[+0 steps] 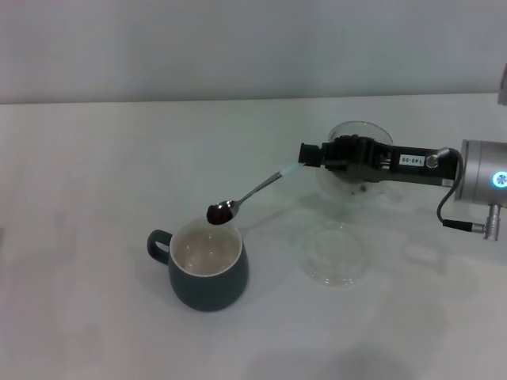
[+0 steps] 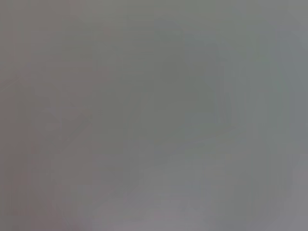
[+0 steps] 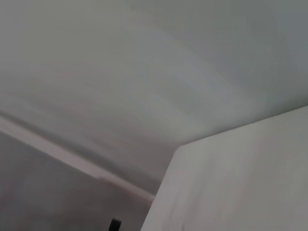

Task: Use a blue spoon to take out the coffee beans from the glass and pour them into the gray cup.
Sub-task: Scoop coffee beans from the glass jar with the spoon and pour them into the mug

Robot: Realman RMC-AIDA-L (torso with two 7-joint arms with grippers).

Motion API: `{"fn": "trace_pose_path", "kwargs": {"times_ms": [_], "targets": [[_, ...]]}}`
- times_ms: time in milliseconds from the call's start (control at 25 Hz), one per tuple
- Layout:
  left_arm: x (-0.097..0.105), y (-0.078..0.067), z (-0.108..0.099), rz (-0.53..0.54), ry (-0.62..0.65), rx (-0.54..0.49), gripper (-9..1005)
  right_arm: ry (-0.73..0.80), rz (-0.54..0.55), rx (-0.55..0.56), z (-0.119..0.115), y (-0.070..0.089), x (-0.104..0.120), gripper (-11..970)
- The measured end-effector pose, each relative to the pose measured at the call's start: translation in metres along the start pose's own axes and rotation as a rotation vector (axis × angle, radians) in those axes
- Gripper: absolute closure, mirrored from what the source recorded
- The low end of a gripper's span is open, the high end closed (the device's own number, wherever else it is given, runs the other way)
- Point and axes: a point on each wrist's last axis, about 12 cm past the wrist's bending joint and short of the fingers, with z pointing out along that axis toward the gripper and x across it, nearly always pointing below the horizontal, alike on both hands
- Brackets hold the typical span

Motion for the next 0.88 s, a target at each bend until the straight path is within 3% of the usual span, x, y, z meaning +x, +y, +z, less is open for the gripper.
{"fn": "trace_pose_path", "kwargs": {"times_ms": [400,880], "targets": [[0.000,-0.006,0.009,0.021,0.018,0.037,208,0.093,-0.188,-0.023,0.014,0.012,0.000,753],[-0.001,-0.014,0.020,0.064,0.035,0.111,208,0.153,-0.545,-0.051,0.020,0.022,0.000,749]]}}
